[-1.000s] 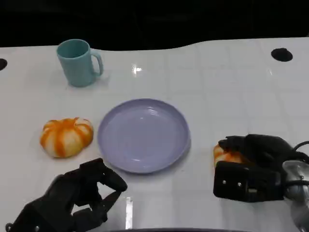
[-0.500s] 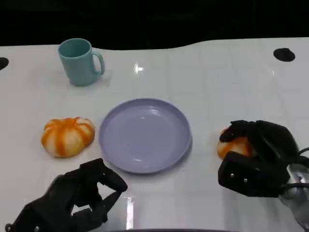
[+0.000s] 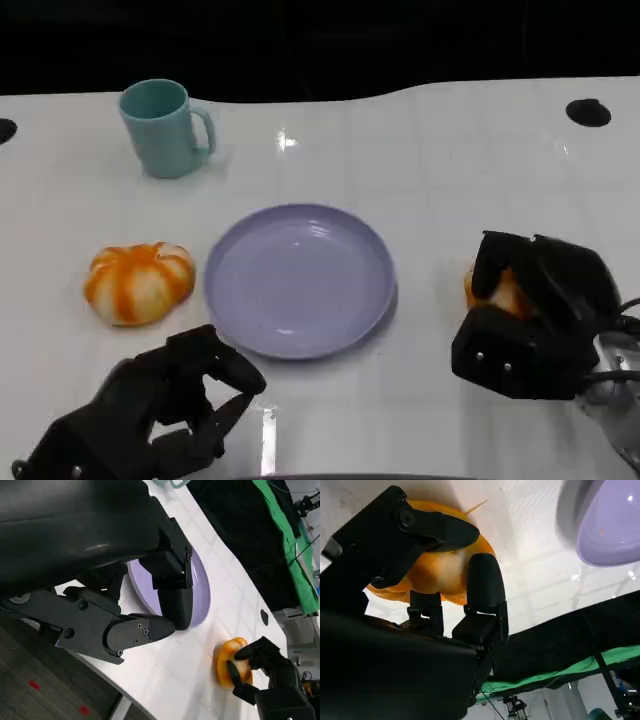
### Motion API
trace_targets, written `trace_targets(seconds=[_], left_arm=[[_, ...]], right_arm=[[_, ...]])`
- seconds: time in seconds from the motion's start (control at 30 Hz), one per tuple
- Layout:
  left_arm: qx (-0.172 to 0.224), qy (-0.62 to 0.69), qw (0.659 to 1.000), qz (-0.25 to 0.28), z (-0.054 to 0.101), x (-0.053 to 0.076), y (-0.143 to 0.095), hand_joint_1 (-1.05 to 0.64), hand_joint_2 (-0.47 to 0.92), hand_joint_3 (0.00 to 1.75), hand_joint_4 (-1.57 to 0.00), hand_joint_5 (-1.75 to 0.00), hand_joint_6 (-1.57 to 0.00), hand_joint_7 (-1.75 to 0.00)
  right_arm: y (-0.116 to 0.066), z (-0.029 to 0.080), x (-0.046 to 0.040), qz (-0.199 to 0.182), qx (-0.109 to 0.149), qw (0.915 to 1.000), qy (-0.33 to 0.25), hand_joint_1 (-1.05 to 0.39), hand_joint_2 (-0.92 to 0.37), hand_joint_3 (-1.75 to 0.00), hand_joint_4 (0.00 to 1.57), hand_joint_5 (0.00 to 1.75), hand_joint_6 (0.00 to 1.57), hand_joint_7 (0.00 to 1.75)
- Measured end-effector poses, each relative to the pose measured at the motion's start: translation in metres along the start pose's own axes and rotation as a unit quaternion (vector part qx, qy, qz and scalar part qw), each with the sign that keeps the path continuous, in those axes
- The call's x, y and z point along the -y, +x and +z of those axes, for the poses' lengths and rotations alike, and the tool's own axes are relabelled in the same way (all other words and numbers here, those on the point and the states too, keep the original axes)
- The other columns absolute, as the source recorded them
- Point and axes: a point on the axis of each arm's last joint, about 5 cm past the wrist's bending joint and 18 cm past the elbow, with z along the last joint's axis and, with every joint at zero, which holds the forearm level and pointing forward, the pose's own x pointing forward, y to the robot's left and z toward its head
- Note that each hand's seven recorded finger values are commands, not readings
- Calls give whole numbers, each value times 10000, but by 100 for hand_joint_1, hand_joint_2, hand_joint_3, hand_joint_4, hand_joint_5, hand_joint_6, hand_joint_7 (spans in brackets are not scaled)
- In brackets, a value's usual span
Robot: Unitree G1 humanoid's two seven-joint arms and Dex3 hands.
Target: Grasp the bread from the table and place it into the plate.
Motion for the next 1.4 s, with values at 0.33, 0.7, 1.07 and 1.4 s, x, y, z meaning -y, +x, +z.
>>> trace_targets(seconds=[0.33, 0.7, 1.07, 1.4], left_arm=[[2, -2, 10000, -21, 4, 8, 2, -28, 82, 63, -71, -175, -63, -129], [4, -5, 10000, -34, 6, 14, 4, -29, 82, 64, -73, -175, -62, -129], [17, 0, 10000, -41, 10, 30, 8, -29, 80, 66, -77, -175, -63, -129], [19, 21, 10000, -28, 15, 53, 6, -29, 80, 67, -75, -175, -62, -129]], right_arm=[[59, 178, 117, -409, 684, 9958, 446, -7, -39, -119, 94, 175, 72, 175], [108, 518, 196, -426, 1407, 9848, 922, -5, -35, -127, 96, 175, 74, 175], [236, 991, 161, -163, 2355, 9634, 1268, -11, -26, -141, 97, 175, 75, 175], [351, 1166, -45, 360, 2318, 9652, 1152, -13, -23, -142, 93, 175, 79, 147]])
